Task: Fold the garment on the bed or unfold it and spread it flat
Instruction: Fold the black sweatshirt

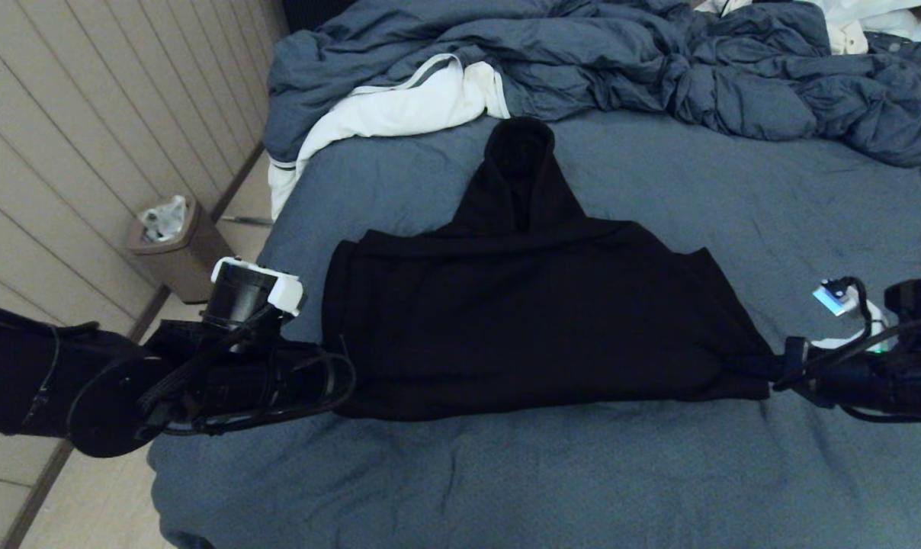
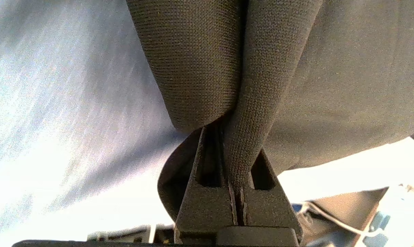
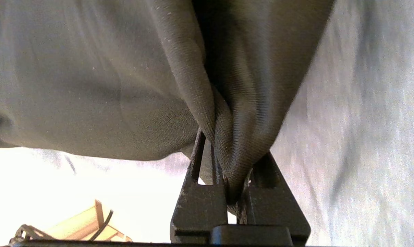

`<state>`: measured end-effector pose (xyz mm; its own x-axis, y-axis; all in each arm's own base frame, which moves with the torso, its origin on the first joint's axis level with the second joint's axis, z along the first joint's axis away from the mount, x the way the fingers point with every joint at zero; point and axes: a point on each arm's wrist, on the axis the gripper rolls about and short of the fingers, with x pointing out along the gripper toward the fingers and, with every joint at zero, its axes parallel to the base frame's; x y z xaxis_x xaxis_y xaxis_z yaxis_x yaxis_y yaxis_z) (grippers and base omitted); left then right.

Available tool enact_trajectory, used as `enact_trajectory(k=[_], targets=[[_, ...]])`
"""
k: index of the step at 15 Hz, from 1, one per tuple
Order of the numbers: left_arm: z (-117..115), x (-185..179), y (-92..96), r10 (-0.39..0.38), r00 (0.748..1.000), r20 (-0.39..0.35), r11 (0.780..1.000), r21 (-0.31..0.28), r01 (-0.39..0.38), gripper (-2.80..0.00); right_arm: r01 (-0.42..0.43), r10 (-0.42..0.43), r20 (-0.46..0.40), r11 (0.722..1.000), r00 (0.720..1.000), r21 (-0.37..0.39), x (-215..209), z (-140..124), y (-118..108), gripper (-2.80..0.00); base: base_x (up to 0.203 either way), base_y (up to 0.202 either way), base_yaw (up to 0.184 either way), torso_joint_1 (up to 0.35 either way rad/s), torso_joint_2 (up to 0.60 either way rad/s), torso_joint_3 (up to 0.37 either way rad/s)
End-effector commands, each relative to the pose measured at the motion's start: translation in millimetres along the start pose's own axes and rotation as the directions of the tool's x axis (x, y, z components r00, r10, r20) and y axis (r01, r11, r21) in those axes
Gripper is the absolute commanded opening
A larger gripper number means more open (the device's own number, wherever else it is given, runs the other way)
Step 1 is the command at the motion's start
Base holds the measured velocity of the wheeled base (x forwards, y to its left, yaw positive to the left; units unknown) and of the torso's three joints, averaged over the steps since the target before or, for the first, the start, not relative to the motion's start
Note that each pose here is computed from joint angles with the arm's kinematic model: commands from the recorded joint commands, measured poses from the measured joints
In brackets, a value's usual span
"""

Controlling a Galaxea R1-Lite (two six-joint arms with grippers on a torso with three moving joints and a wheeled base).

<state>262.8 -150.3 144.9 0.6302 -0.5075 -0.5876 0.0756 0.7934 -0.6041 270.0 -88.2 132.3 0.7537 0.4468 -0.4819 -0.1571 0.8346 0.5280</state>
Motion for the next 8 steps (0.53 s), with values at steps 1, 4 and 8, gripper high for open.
enact_trajectory(k=[1,4,8], targets=[[-5,-18,0.6,-0.014,1.000,0.011,1.000,-0.001,0.014,-2.80,0.007,-0.007,0.022,1.000,1.000,-0.006,-14,-5,5,-2.80,0.000,0.000,0.000,0.000,0.00,0.000],[-35,-44,2.4,-0.028,0.998,-0.050,0.999,0.029,0.030,-2.80,0.019,-0.019,0.025,1.000,1.000,-0.009,-34,-28,13,-2.80,0.000,0.000,0.000,0.000,0.00,0.000],[-75,-74,14.8,-0.037,0.991,-0.129,0.997,0.064,0.045,-2.80,0.039,-0.038,0.025,0.998,0.999,-0.051,-59,-67,30,-2.80,0.000,0.000,0.000,0.000,0.00,0.000]])
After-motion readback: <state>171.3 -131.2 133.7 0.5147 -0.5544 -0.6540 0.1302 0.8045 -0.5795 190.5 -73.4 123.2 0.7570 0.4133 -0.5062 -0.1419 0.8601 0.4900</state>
